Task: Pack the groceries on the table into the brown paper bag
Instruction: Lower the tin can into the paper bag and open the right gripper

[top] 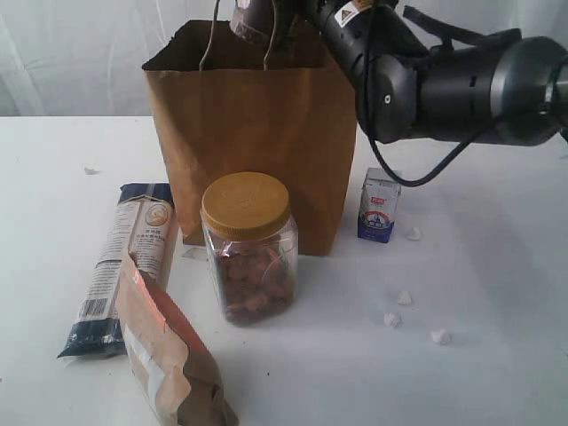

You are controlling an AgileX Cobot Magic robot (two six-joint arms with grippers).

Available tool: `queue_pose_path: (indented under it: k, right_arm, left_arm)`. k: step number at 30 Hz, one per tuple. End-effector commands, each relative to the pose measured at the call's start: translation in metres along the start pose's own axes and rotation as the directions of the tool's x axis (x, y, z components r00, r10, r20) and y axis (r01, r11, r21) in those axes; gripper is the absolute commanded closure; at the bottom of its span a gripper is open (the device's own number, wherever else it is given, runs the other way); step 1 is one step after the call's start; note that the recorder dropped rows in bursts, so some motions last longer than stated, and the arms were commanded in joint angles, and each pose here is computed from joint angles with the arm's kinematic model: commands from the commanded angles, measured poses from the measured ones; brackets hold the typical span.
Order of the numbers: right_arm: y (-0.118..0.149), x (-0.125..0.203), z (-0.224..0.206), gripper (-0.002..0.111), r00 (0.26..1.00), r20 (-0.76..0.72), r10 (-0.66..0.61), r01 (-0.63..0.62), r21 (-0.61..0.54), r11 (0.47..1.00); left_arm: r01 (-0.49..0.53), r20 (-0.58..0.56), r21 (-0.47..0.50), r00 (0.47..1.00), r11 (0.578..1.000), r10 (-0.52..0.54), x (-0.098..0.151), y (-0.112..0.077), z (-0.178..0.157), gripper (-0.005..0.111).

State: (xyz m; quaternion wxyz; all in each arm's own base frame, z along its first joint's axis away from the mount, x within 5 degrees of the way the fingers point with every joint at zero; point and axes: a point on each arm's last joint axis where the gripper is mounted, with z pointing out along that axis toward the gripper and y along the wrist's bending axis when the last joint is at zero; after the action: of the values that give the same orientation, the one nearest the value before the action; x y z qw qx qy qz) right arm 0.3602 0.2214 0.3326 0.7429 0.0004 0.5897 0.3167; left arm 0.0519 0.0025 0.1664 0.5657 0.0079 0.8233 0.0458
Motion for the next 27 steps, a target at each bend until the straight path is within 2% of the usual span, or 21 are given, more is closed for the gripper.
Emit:
queue_pose_path:
  k: [1,15,22,27]
  right_arm:
    - [0.005,-0.008,0.002,0.061,0.998,0.069,-0.001,0.003,-0.027,1.000]
    - [0.002,0.002,0.003,0.061,1.000,-0.004,0.022,-0.022,-0.015,1.000]
    - [0.002,0.009,0.003,0.051,0.997,-0.079,0.013,-0.014,-0.008,1.000]
    - [0.000,0.017,0.002,0.049,0.987,-0.163,0.013,-0.012,0.008,1.000]
  left_arm:
    - [0.004,0.004,0.005,1.000,1.000,-0.004,0.000,0.000,0.000,0.107]
    - [0.004,0.004,0.005,1.000,1.000,-0.004,0.000,0.000,0.000,0.107]
    - [0.004,0.004,0.005,1.000,1.000,-0.004,0.000,0.000,0.000,0.107]
    - [0.004,0.004,0.005,1.000,1.000,-0.004,0.000,0.000,0.000,0.107]
